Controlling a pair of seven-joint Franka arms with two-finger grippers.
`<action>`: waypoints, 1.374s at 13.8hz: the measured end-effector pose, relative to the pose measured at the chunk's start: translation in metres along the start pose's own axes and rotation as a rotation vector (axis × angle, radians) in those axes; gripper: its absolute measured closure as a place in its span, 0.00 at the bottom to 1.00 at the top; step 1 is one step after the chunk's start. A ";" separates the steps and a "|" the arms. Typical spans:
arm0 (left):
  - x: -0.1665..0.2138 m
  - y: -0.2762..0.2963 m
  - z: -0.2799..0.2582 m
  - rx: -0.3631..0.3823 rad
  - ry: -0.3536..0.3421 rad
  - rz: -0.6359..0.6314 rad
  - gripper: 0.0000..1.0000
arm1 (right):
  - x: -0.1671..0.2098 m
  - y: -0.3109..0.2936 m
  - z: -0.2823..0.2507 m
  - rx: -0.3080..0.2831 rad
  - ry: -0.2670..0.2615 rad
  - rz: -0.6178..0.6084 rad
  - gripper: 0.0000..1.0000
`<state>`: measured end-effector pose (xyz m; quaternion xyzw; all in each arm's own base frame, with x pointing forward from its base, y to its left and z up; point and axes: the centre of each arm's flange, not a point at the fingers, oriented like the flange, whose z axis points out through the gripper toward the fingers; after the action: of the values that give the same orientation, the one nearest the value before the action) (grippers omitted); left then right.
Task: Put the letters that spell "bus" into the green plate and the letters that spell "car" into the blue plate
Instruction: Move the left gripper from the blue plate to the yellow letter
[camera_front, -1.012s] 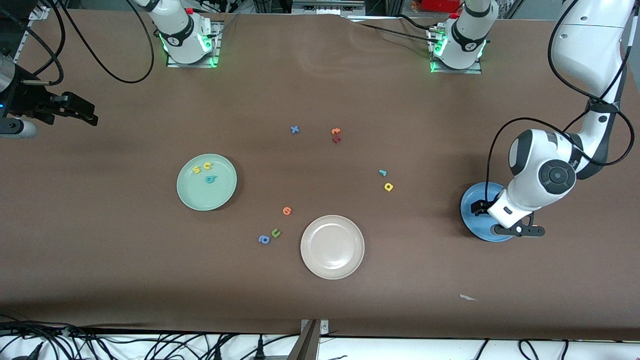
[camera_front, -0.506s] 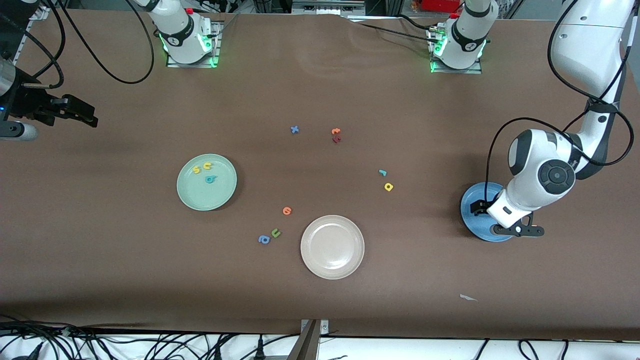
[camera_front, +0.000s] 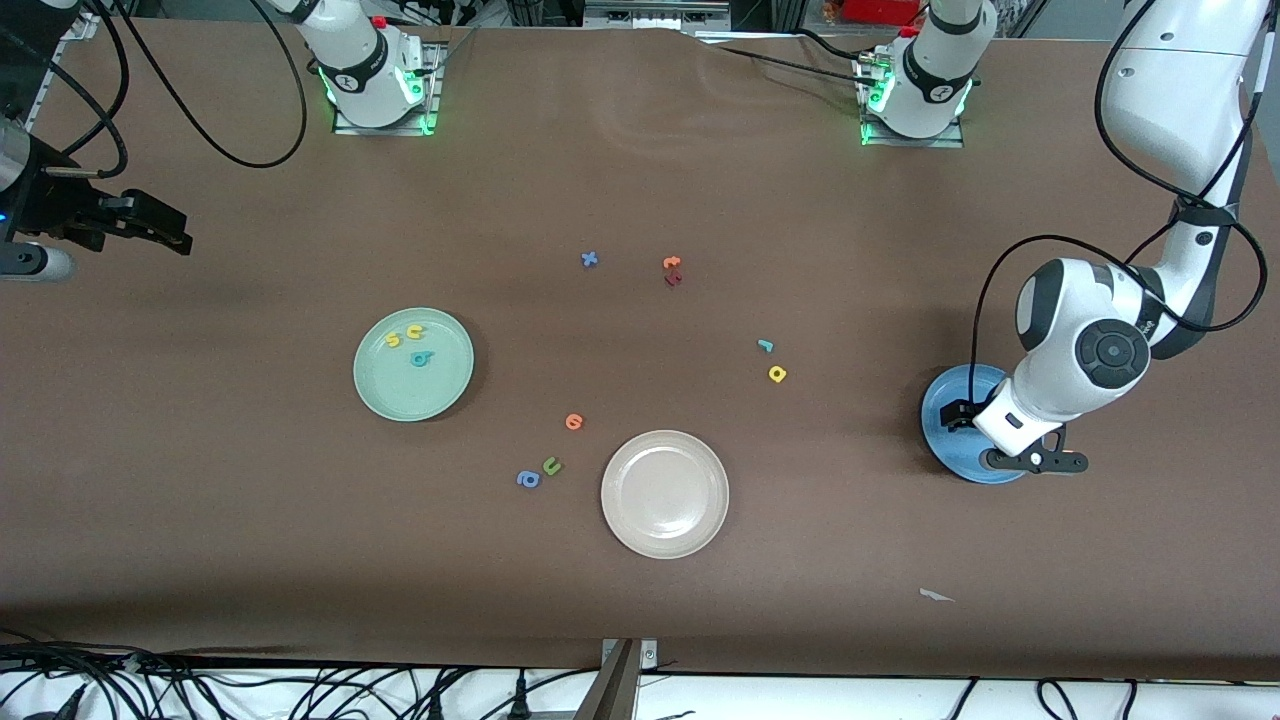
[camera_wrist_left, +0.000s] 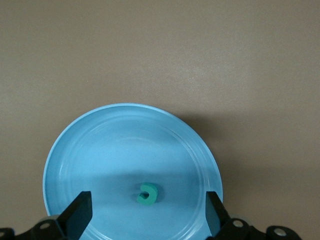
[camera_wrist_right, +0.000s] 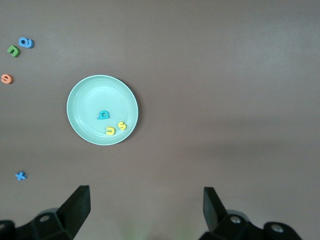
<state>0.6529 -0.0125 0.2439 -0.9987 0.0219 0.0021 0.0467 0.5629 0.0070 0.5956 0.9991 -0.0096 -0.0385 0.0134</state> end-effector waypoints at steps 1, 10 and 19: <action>0.000 0.000 0.000 0.000 0.000 0.000 0.00 | 0.000 0.000 0.000 -0.001 0.000 0.000 0.00; 0.005 0.027 -0.019 -0.043 -0.061 -0.004 0.00 | 0.000 0.001 0.000 -0.007 0.000 0.000 0.00; -0.015 0.200 -0.054 -0.098 -0.138 -0.110 0.00 | -0.003 0.026 0.000 -0.020 -0.019 0.042 0.00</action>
<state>0.6289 -0.2161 0.2793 -0.9969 -0.0362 0.0692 -0.0008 0.5595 -0.0189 0.5967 0.9981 -0.0303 -0.0479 0.0242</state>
